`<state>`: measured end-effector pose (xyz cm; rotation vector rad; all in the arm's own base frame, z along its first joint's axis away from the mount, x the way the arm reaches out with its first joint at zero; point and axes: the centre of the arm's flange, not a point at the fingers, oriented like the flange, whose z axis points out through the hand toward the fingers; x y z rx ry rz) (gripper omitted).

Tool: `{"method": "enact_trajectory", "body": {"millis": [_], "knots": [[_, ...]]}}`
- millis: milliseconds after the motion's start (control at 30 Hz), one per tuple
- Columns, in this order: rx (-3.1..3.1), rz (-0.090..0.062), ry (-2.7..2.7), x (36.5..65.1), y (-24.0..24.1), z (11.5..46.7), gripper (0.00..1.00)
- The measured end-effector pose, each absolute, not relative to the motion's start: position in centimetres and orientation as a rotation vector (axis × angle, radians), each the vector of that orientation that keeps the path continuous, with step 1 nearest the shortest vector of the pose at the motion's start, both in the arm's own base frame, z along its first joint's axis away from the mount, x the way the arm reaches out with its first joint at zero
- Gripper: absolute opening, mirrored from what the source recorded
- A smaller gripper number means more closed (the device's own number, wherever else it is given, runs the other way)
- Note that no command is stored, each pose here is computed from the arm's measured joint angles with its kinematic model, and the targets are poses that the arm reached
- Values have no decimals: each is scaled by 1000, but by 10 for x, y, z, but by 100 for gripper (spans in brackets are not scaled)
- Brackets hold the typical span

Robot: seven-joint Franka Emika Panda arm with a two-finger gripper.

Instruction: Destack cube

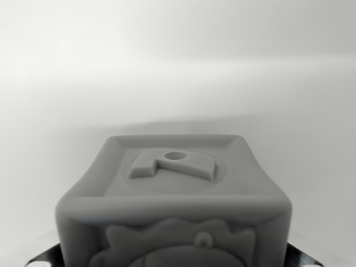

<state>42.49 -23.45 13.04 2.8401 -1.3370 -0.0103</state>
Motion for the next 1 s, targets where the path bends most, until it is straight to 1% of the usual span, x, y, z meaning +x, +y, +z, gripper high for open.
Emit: {"method": "enact_trajectory", "body": {"millis": [267, 600, 633, 1000], "knots": [[2840, -12, -1337, 425, -235, 121, 0], [2841, -9, -1337, 425, -235, 115, 0], [2841, -9, -1337, 425, -235, 115, 100], [2841, -8, -1338, 425, -235, 115, 100]]}}
